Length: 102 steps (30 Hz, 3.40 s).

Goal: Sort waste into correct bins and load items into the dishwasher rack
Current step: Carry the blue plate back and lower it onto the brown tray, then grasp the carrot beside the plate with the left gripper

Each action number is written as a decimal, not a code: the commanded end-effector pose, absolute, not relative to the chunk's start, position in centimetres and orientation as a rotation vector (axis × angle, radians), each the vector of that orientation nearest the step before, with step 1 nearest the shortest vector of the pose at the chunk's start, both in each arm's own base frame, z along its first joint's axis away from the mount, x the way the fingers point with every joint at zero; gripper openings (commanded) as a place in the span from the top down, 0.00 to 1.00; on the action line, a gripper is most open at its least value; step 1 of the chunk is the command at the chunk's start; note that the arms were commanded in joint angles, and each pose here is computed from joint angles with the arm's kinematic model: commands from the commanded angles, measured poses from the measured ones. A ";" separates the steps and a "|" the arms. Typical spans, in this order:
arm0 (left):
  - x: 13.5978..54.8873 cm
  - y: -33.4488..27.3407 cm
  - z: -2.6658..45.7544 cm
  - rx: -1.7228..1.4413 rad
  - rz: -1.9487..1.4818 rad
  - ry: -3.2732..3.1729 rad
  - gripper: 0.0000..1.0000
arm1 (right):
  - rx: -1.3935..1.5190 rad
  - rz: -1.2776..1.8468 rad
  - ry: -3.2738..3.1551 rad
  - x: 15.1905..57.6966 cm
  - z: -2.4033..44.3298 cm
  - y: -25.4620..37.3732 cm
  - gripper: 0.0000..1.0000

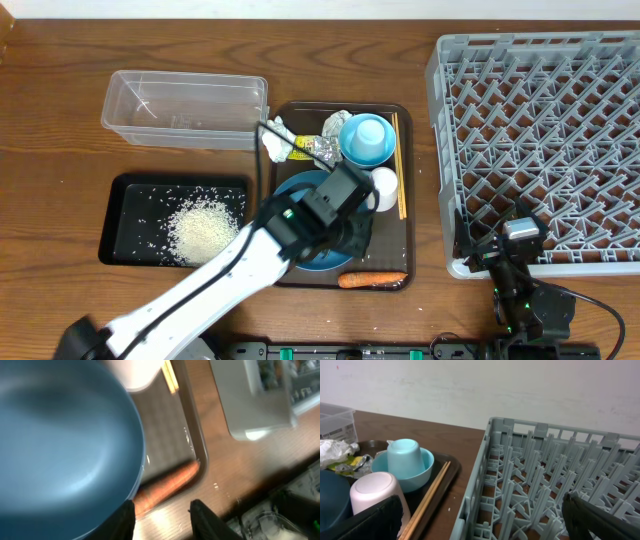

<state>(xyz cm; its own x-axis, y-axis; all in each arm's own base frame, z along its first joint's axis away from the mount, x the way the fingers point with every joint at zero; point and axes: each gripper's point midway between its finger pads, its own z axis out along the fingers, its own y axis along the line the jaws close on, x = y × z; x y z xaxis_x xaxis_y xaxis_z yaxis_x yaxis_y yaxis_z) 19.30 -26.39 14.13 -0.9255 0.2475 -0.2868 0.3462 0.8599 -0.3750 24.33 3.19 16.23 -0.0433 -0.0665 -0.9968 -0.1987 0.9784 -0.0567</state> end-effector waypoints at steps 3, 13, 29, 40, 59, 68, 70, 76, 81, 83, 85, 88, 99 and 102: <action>15.4 -26.2 14.2 0.551 -0.600 2.892 0.52 | -0.187 0.108 1.616 24.4 16.1 2.9 0.01; 14.3 -28.2 13.0 -0.142 -0.660 3.053 0.15 | -0.187 0.109 1.616 24.4 16.1 2.9 0.01; 13.5 -29.7 6.8 -1.199 -0.426 2.969 0.16 | -0.187 0.109 1.616 24.4 16.1 2.9 0.01; 13.8 -30.6 3.1 -1.513 -0.318 2.800 0.29 | -0.187 0.108 1.616 24.4 16.1 2.9 0.01; 14.8 -31.5 1.6 -1.554 -0.337 2.749 0.29 | -0.187 0.108 1.616 24.4 16.1 2.9 0.01; 16.2 -30.9 1.5 -1.522 -0.337 2.663 0.29 | -0.187 0.108 1.616 24.4 16.1 2.9 0.01; 16.2 -30.6 1.4 -1.520 -0.320 2.659 0.29 | -0.187 0.108 1.616 24.4 16.1 2.9 0.01; 15.7 -29.7 0.4 -1.520 -0.230 2.666 0.32 | -0.187 0.108 1.616 24.4 16.1 2.9 0.01; 15.6 -29.7 0.2 -1.521 -0.226 2.669 0.33 | -0.187 0.108 1.616 24.4 16.1 2.9 0.01; 15.6 -29.7 0.2 -1.520 -0.226 2.668 0.34 | -0.187 0.108 1.616 24.4 16.1 2.9 0.01; 15.6 -29.7 0.2 -1.520 -0.225 2.670 0.37 | -0.187 0.109 1.616 24.4 16.1 2.9 0.01; 15.5 -29.6 0.2 -1.516 -0.217 2.671 0.39 | -0.187 0.108 1.616 24.4 16.1 2.9 0.01; 15.4 -29.5 0.1 -1.516 -0.206 2.672 0.46 | -0.187 0.108 1.616 24.4 16.1 2.9 0.01; 15.4 -29.4 -0.2 -1.515 -0.190 2.670 0.49 | -0.187 0.108 1.616 24.4 16.1 2.9 0.01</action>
<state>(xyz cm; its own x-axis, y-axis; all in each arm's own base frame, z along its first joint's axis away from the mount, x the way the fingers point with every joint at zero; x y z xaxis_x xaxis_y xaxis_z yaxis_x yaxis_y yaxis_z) 15.57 -30.31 0.93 -0.5674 -0.8229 0.0313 -0.8142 0.5549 -0.1709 24.33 3.19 16.23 -0.0433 -0.0665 -0.9968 -0.1987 0.9784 -0.0567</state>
